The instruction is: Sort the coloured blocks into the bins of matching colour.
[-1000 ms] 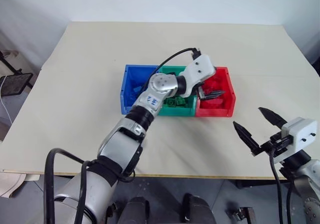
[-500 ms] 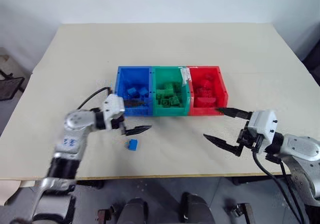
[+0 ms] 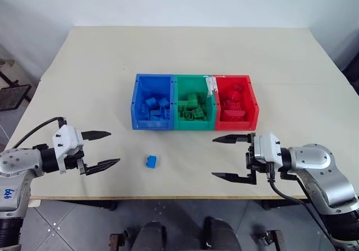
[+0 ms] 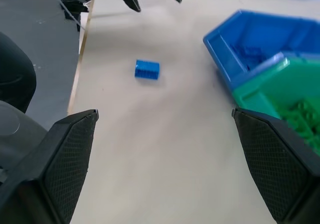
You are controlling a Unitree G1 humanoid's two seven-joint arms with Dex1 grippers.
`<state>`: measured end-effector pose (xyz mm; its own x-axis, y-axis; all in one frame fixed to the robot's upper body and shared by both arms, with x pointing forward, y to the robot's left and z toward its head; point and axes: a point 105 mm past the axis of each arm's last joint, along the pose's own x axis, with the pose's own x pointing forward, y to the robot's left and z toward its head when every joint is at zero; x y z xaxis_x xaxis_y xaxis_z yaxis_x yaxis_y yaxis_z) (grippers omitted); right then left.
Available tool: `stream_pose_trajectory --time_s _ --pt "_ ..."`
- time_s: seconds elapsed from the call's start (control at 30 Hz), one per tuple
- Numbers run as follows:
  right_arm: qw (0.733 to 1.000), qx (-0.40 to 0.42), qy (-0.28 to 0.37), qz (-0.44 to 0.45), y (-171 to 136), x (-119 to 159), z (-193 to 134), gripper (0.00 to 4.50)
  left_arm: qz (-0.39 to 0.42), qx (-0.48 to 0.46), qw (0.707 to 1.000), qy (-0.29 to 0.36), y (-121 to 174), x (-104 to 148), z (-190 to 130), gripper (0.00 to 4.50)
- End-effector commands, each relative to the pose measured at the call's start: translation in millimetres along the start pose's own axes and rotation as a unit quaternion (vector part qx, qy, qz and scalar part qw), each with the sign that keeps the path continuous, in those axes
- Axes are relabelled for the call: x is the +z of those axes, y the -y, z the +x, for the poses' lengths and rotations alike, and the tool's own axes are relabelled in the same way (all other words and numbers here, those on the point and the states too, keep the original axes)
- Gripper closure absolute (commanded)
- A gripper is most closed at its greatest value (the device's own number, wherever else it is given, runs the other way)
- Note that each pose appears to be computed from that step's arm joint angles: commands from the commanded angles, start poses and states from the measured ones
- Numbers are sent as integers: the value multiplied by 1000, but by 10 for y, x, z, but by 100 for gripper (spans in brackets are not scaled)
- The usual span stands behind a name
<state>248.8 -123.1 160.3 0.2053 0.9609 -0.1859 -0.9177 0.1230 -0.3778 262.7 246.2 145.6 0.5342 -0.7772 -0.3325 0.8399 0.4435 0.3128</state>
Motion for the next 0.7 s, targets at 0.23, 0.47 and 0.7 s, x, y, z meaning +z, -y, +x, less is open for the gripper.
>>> stream_pose_trajectory --time_s 0.23,0.47,0.7 --pt "999 -28 -39 8 -33 -66 -294 0 37 -138 990 12 397 164 701 1" --pt "997 -46 -52 20 -112 -87 -355 0 53 -189 980 -23 436 77 1079 1" --pt "997 -53 -57 26 -166 -87 -377 0 69 -209 973 -65 409 -56 1030 191"
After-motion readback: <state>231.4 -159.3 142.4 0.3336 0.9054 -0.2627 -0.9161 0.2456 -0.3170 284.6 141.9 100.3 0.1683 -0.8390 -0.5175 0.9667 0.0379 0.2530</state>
